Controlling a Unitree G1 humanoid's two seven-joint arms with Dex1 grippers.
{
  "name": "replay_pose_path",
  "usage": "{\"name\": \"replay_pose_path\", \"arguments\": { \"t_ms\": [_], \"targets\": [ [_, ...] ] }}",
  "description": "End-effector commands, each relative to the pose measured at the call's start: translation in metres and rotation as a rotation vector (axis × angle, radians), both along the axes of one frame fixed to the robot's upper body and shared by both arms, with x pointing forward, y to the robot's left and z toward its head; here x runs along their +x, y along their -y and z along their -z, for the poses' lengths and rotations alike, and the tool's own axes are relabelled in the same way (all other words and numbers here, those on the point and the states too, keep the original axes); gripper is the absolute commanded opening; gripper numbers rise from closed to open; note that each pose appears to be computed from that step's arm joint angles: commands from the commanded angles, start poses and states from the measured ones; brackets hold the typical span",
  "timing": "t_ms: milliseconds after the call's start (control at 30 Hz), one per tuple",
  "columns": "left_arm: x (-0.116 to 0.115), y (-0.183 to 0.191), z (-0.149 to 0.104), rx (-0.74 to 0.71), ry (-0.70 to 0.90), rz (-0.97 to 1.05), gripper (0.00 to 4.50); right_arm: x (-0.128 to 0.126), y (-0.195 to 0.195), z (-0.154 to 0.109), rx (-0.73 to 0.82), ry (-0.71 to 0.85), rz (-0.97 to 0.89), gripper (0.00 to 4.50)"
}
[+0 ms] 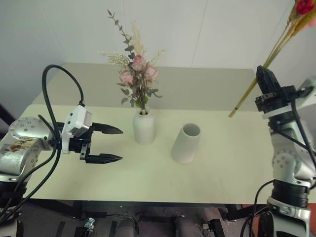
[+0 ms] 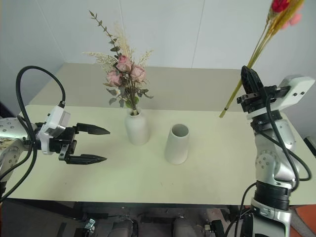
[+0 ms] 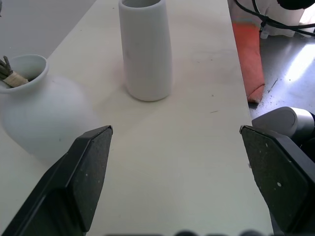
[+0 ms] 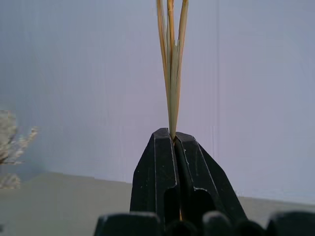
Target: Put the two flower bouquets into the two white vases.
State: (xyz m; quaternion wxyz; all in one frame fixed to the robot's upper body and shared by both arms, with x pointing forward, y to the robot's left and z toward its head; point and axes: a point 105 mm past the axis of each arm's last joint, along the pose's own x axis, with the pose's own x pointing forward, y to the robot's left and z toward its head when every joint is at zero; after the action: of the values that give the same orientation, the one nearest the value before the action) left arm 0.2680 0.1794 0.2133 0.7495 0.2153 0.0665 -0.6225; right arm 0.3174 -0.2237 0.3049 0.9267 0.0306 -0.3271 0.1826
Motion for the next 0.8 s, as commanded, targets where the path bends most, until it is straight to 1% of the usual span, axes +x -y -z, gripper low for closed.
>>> {"name": "replay_pose_path", "arguments": {
  "t_ms": [33,167,233,300,667,800],
  "targets": [
    [0.002,0.000,-0.007,-0.004,0.034,0.007,4.50,-0.014,-0.031,-0.015,0.029,0.043,-0.108,0.02],
    [0.005,0.001,-0.003,-0.020,0.016,0.003,4.50,-0.020,-0.058,-0.018,0.020,0.060,-0.167,0.02],
    [0.006,0.002,-0.001,-0.019,0.014,0.000,4.50,-0.022,-0.067,-0.022,0.059,0.062,-0.205,0.02],
    [0.005,0.002,-0.001,-0.020,0.012,-0.002,4.50,-0.024,-0.075,-0.022,0.062,0.056,-0.227,0.02],
    [0.000,-0.003,0.000,-0.019,0.003,-0.027,4.50,-0.042,-0.095,-0.011,0.030,0.030,-0.320,0.02],
    [0.000,-0.004,-0.001,-0.012,0.014,-0.032,4.50,-0.044,-0.098,-0.007,0.040,0.021,-0.336,0.02]
  ]
}}
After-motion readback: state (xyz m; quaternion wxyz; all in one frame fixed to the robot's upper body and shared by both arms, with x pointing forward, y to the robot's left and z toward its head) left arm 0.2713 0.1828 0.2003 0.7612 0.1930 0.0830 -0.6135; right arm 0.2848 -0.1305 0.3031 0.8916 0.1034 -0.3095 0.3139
